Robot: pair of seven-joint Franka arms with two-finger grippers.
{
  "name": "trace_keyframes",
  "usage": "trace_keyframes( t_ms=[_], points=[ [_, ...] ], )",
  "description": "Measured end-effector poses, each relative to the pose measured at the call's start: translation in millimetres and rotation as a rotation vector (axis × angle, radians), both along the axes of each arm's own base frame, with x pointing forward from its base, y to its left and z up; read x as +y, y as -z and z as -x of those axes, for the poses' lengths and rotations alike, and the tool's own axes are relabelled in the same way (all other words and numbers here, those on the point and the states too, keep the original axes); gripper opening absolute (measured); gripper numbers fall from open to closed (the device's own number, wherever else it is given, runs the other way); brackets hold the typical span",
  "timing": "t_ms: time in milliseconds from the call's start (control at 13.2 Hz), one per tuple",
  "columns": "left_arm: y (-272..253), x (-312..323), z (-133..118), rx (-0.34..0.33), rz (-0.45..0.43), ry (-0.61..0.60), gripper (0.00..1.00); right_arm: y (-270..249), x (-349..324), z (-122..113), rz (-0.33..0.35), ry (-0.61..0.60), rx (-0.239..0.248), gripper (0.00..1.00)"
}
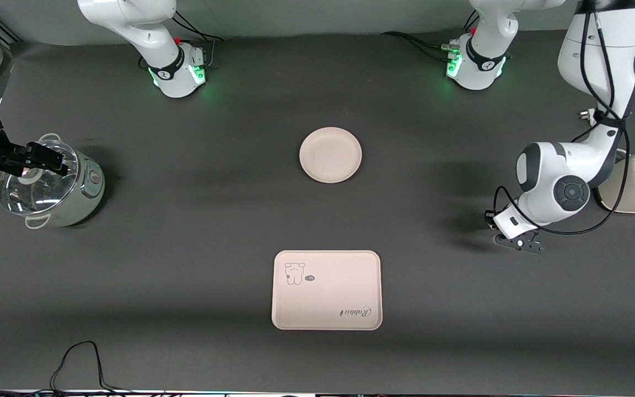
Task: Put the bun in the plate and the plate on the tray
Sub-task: 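Close the left gripper on the bun and lift it, then carry the bun with the left gripper over the white plate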
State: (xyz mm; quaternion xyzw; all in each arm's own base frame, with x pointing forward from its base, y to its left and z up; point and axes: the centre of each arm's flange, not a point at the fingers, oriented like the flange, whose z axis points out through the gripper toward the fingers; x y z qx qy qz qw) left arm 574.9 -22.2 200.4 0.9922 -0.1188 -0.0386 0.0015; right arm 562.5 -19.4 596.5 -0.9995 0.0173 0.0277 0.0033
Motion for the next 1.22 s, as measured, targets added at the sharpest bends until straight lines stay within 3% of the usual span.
trace_keyframes(
  t_ms=[456,608,837,1217],
  points=[
    [-116,-88,9,0.040,0.032,-0.168,0.06,1,0,0,0.000,0.000,0.002,1.00],
    [-163,-139,31,0.061,0.085,-0.227,0.06,2,0,0,0.000,0.000,0.004,1.00],
    [-216,-229,76,0.034,0.101,-0.317,0.06,2,0,0,0.000,0.000,0.004,1.00],
    [-227,-381,161,0.000,0.184,-0.409,0.09,3,0,0,0.000,0.000,0.007,1.00]
  ],
)
